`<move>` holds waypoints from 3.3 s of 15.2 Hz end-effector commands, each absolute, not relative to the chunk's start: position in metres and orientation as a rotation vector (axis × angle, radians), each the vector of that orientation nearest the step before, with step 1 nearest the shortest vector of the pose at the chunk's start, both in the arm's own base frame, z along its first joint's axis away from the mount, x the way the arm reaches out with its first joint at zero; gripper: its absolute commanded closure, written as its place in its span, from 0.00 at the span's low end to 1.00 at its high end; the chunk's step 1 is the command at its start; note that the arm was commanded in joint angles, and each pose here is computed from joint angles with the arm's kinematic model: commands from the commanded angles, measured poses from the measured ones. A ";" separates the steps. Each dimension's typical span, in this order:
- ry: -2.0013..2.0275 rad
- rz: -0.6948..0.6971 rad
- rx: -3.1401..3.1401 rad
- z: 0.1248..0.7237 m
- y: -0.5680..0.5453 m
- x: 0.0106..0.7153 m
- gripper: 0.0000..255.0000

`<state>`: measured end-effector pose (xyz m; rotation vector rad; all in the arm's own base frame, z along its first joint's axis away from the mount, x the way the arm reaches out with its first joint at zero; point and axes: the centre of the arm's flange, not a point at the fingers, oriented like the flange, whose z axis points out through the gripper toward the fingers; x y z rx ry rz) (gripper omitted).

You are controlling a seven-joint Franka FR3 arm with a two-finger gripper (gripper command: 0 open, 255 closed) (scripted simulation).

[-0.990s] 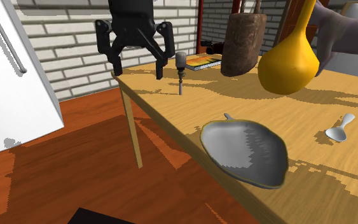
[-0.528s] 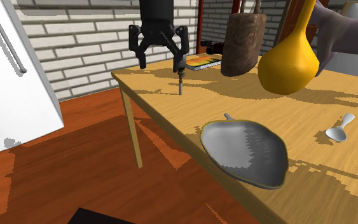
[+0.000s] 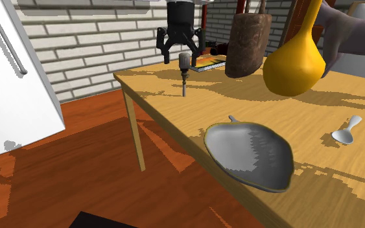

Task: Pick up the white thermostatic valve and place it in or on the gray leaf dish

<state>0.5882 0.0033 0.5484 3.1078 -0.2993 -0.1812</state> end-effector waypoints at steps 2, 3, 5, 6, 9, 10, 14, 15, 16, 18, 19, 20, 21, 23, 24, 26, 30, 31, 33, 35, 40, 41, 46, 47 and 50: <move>-0.370 -0.195 3.094 0.541 -0.007 0.624 0.00; -0.393 -0.199 3.090 0.539 -0.011 0.637 0.00; -0.407 -0.202 3.087 0.532 -0.014 0.644 0.00; -0.407 -0.202 3.087 0.527 -0.014 0.643 0.00; -0.407 -0.202 3.087 0.511 -0.014 0.641 0.00; -0.407 -0.202 3.087 0.506 -0.014 0.640 0.00; -0.407 -0.202 3.087 0.498 -0.014 0.639 0.00; -0.407 -0.202 3.087 0.498 -0.014 0.639 0.00; -0.407 -0.202 3.087 0.498 -0.014 0.639 0.00; -0.407 -0.202 3.087 0.498 -0.014 0.639 0.00; -0.407 -0.202 3.087 0.498 -0.014 0.639 0.00; -0.407 -0.202 3.087 0.498 -0.014 0.639 1.00; -0.407 -0.202 3.087 0.498 -0.014 0.639 1.00; -0.407 -0.202 3.087 0.498 -0.014 0.639 1.00; -0.407 -0.202 3.087 0.498 -0.014 0.639 1.00; -0.407 -0.202 3.087 0.498 -0.014 0.639 1.00; -0.407 -0.202 3.087 0.503 -0.014 0.639 1.00; -0.407 -0.202 3.087 0.508 -0.014 0.639 1.00; -0.407 -0.202 3.087 0.519 -0.014 0.639 1.00; -0.407 -0.202 3.087 0.529 -0.014 0.639 1.00; -0.407 -0.202 3.087 0.556 -0.014 0.639 1.00; -0.407 -0.202 3.087 0.561 -0.014 0.639 1.00; -0.407 -0.202 3.087 0.587 -0.014 0.639 1.00; -0.407 -0.202 3.087 0.593 -0.014 0.639 1.00; -0.407 -0.202 3.087 0.608 -0.014 0.639 1.00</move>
